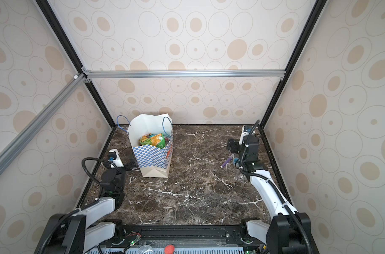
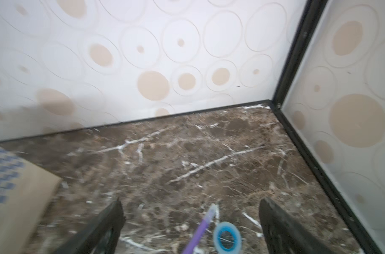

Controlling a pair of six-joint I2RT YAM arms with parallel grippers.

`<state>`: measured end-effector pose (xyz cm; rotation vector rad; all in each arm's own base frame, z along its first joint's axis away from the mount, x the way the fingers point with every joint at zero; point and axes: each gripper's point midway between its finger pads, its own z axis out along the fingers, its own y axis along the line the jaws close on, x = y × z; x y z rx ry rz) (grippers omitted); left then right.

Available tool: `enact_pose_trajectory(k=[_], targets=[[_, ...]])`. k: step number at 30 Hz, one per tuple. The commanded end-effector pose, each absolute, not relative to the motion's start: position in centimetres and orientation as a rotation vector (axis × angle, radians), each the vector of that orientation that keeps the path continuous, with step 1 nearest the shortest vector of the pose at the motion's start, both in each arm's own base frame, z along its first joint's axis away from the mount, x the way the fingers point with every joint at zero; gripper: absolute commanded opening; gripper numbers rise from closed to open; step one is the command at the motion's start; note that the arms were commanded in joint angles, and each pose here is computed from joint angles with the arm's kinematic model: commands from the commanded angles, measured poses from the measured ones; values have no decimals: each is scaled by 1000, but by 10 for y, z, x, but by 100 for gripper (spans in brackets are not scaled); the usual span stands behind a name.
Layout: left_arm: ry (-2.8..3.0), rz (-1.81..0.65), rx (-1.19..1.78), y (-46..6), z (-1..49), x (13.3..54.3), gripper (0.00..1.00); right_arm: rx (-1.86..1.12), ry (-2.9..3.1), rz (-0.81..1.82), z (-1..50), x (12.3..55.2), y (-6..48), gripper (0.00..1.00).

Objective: Take the snacks out of the paper bag
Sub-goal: Pick up the snack from the paper bag.

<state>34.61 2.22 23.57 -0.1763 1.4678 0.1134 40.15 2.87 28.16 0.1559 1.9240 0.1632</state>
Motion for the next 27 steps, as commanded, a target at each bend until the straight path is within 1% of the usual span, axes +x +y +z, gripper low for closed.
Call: enact_pose_trajectory(k=[1,5,6,10,13,15,19,21,23,27], targets=[[1574,33,-327,29,255,351,98,199,2290,465,245,354,71,94],[1532,-128,-452,25,317,351,99,49,2335,593,275,337,121,93],[1555,-150,-479,24,326,353,98,4,2347,613,281,333,132,93],[1603,-248,-460,0,389,376,98,-145,2427,685,300,315,183,90],[1657,-301,-510,-18,416,396,98,-271,2467,700,312,303,217,89],[1719,-333,-526,-32,424,412,93,-343,2494,697,316,295,234,89],[1847,-280,-428,-76,424,442,84,-415,2543,671,319,285,253,89],[1930,-200,-360,-95,411,457,81,-438,2551,648,321,281,256,89],[2050,-123,-328,-106,384,475,80,-452,2552,636,324,276,258,89],[2269,32,-231,-114,323,496,81,-457,2526,646,331,269,257,89]])
